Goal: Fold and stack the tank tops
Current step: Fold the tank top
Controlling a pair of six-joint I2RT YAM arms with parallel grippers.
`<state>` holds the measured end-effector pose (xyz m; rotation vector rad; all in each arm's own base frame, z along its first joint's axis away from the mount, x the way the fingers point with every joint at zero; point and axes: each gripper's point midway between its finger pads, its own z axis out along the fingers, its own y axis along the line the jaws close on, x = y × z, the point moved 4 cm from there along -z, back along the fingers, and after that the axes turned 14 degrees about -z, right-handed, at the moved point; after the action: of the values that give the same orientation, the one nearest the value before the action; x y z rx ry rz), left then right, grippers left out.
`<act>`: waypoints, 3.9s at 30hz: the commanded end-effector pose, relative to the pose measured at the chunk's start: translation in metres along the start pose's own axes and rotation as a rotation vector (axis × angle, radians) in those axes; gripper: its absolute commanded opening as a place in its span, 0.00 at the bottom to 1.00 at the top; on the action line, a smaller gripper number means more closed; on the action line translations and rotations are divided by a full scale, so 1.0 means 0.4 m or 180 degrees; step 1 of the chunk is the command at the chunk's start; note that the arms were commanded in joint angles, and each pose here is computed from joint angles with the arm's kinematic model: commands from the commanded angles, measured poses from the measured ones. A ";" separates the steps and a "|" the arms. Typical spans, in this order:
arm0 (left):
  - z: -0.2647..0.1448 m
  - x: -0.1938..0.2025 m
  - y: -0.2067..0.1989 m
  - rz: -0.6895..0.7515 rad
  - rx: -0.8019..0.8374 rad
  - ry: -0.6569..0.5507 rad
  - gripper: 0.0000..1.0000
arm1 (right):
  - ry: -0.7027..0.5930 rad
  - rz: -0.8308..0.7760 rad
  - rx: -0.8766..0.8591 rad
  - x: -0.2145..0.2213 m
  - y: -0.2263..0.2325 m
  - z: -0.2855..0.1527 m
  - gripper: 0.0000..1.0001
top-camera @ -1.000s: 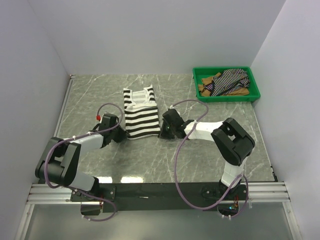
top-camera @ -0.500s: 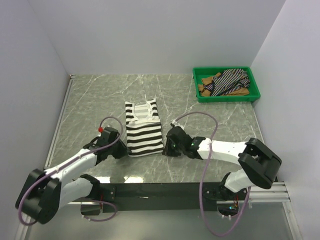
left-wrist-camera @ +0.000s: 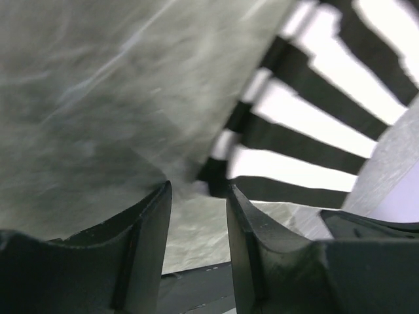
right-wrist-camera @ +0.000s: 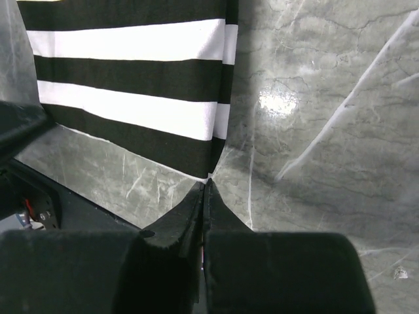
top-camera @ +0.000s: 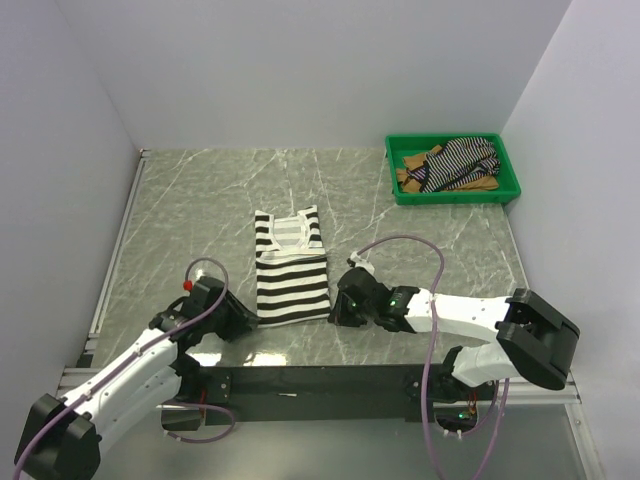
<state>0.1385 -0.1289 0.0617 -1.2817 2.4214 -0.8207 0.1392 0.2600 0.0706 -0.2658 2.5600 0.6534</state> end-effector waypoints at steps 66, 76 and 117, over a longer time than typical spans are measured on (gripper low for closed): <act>0.270 -0.466 -0.847 0.0537 0.1171 -0.0575 0.23 | -0.0584 0.0205 0.0191 -0.795 -0.177 0.193 0.13; 0.217 -0.502 -0.865 0.0556 0.1251 -0.0807 0.54 | -0.0818 0.0102 0.0687 -0.810 -0.190 0.106 0.51; 0.265 -0.304 -0.376 -0.0155 -0.0040 -0.0768 0.13 | -0.0412 -0.0368 0.0677 -0.576 -0.062 0.173 0.53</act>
<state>0.3666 -0.1467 0.0614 -1.3131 2.2539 -0.6978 0.3631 0.2883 0.0881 -0.2888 2.5148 0.3597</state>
